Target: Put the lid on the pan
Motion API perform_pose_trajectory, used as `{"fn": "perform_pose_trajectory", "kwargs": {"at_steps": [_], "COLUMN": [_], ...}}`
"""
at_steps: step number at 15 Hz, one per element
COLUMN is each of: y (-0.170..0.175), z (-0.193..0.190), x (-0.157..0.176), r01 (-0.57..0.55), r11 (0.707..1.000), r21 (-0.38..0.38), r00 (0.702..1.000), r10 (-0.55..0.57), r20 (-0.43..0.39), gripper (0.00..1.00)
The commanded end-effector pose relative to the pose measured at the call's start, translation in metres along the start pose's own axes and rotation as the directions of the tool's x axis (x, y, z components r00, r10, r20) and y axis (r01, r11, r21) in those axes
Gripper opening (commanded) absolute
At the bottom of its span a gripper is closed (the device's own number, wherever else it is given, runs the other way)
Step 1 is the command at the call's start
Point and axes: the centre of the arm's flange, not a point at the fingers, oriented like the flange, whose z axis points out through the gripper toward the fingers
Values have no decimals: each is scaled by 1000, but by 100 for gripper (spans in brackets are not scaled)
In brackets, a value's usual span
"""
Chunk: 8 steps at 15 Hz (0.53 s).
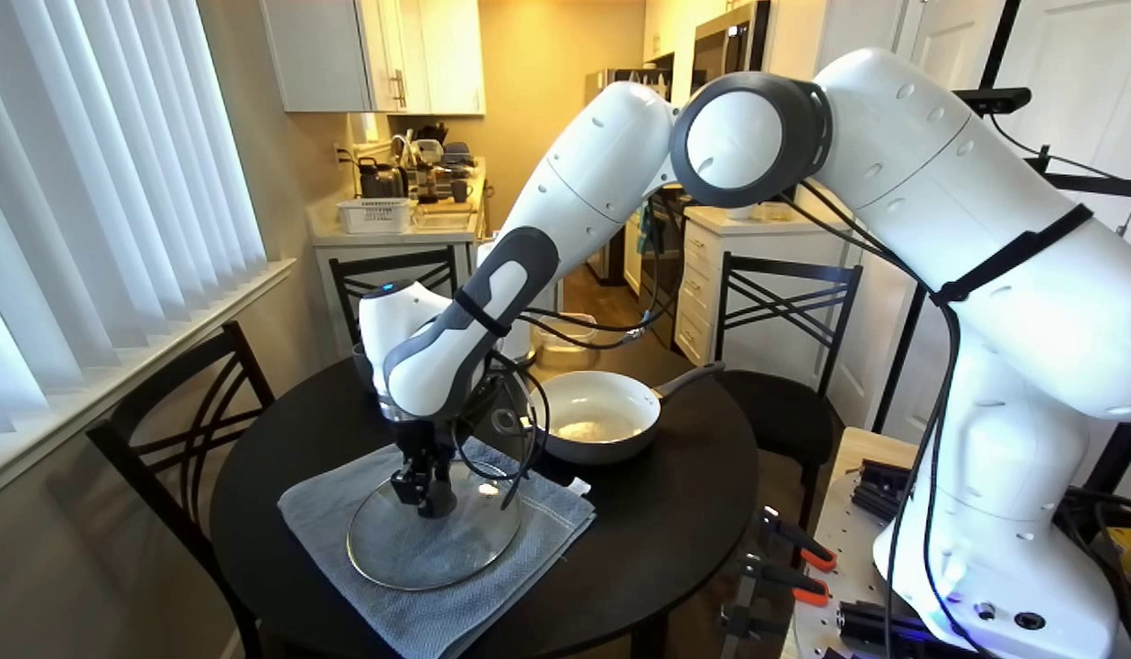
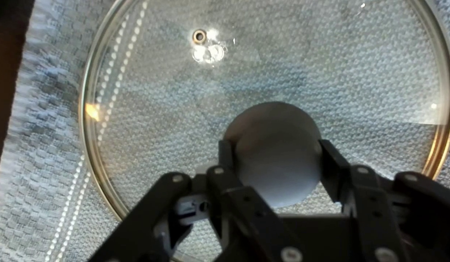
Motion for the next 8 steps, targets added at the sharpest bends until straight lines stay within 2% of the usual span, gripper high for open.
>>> {"fn": "perform_pose_trajectory", "kwargs": {"at_steps": [1, 8], "y": [-1, -16], "z": [-16, -77], "x": [-8, -25], "r01": [-17, -2], "r11": [1000, 999], "r21": [-1, 44], "r00": [1000, 1000], "r10": [17, 0], "r20": [12, 25], "gripper": [33, 33]}}
